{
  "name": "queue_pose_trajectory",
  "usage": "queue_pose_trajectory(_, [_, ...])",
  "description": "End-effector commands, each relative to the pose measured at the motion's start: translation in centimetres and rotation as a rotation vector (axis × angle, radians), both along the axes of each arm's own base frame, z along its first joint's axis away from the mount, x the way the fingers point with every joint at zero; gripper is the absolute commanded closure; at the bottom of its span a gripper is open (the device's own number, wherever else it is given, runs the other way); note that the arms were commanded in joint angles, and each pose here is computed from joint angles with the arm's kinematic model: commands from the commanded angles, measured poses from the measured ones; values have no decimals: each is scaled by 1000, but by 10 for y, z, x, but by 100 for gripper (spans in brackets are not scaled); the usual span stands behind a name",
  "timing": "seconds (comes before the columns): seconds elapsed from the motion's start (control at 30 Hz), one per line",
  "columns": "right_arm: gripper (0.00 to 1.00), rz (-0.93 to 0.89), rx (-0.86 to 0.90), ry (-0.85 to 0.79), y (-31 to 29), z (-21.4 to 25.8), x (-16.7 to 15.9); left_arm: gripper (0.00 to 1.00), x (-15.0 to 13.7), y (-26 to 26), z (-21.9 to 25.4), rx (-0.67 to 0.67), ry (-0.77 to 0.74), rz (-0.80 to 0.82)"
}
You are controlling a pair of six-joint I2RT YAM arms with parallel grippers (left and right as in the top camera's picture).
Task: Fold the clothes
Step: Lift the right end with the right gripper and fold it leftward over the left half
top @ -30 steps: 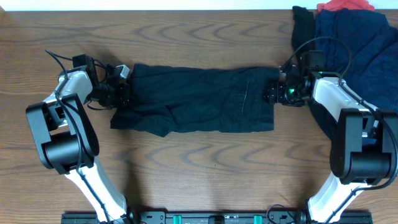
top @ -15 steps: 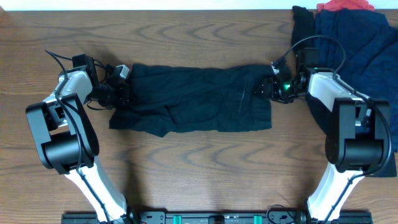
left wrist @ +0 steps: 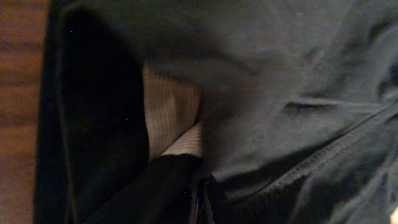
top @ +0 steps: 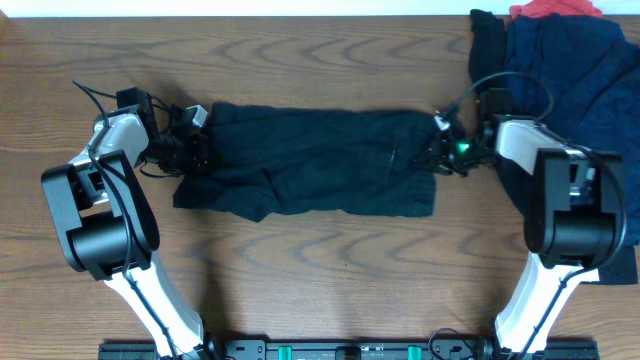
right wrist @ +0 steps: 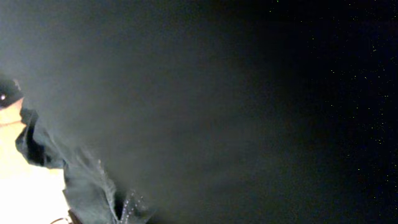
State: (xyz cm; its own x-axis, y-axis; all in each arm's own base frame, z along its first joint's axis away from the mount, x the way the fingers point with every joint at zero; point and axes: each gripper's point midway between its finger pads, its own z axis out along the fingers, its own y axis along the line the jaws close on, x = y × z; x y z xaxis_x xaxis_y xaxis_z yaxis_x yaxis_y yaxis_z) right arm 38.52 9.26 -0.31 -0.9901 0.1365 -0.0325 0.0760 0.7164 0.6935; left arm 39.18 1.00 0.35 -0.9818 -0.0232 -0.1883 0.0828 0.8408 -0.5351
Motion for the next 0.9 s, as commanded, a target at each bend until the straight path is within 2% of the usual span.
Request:
queue_pose_trajectory(0.0, [99, -55, -142, -21, -53, 5, 4, 94, -12, 0, -10, 6, 60, 8])
queue_pose_trajectory(0.33, [99, 38, -215, -69, -63, 66, 22, 94, -23, -30, 0, -86, 102, -35])
queue_pose_trajectory(0.53, [99, 139, -221, -126, -24, 95, 32, 94, -19, -47, -1, -78, 83, -80])
queue_pose_trajectory(0.87, [99, 325, -208, -186, 59, 109, 22, 94, -16, -56, -1, -73, 67, -105])
